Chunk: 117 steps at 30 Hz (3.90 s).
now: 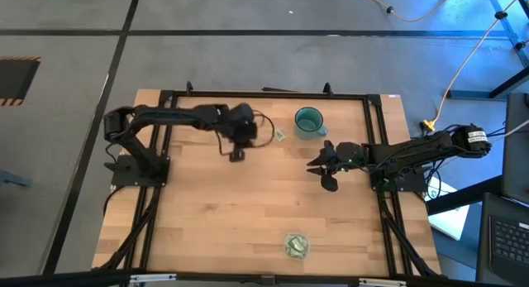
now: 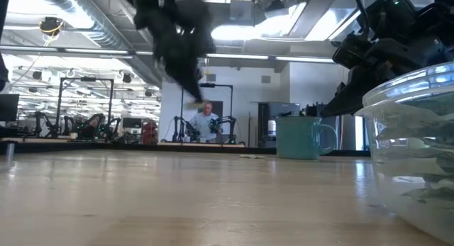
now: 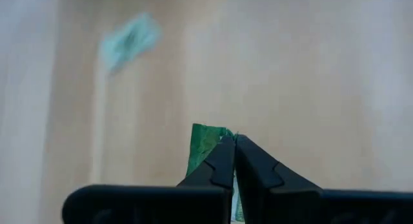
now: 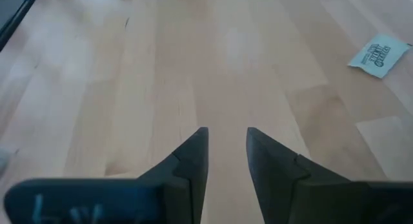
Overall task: Pick and place items into bin
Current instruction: Put the green truvia packet into the transparent bin, then put the light green stevia packet into the transparent bin
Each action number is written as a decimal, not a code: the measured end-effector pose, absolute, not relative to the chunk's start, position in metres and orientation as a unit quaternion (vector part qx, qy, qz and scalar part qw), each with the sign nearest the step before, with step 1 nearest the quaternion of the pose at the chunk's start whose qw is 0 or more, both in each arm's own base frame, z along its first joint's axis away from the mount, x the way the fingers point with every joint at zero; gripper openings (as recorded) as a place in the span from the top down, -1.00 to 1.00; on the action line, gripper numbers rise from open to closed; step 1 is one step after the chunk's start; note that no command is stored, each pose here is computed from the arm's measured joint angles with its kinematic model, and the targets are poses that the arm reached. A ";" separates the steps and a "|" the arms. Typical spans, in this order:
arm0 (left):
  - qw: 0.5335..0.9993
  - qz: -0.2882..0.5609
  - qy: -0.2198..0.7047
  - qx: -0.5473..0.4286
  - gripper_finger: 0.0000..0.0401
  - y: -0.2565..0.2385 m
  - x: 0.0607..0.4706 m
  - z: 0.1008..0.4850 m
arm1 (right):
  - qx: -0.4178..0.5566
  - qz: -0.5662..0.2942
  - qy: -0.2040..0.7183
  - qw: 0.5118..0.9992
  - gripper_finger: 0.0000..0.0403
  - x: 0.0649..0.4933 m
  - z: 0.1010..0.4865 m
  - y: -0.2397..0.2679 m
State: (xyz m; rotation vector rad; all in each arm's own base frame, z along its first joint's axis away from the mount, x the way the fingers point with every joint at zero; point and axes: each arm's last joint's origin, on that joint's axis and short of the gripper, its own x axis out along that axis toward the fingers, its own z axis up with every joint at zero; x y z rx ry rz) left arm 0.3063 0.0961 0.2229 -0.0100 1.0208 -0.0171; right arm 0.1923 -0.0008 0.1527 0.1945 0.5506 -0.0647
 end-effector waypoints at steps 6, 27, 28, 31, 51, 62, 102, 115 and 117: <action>0.911 -0.090 0.402 0.039 0.98 0.029 0.339 0.250 | 0.097 -0.032 0.275 0.956 0.46 0.192 0.152 -0.001; 0.909 -0.287 0.272 0.129 0.98 -0.166 0.436 0.248 | 0.177 -0.033 0.289 0.940 0.46 0.190 0.150 0.010; 0.908 -0.290 0.271 0.133 0.98 -0.172 0.441 0.244 | 0.178 -0.032 0.289 0.940 0.46 0.190 0.150 0.011; 0.906 -0.283 0.279 0.142 0.98 -0.187 0.453 0.230 | 0.191 -0.030 0.290 0.937 0.46 0.190 0.150 0.014; 0.899 -0.268 0.331 0.096 0.83 -0.201 0.468 0.184 | 0.189 -0.001 0.301 0.935 0.46 0.188 0.149 0.027; 0.885 -0.258 0.376 0.096 0.49 -0.180 0.453 0.218 | 0.186 0.000 0.302 0.935 0.46 0.188 0.149 0.027; 0.993 0.008 0.113 0.047 0.59 0.026 0.190 0.212 | -0.044 -0.019 0.310 0.950 0.46 0.250 0.238 0.008; 0.993 0.089 0.069 0.049 0.59 0.046 0.156 0.204 | -0.036 -0.092 0.476 0.874 0.46 0.330 0.223 -0.080; 0.992 0.093 0.069 0.048 0.59 0.048 0.156 0.204 | -0.032 -0.084 0.506 0.858 0.46 0.340 0.211 -0.093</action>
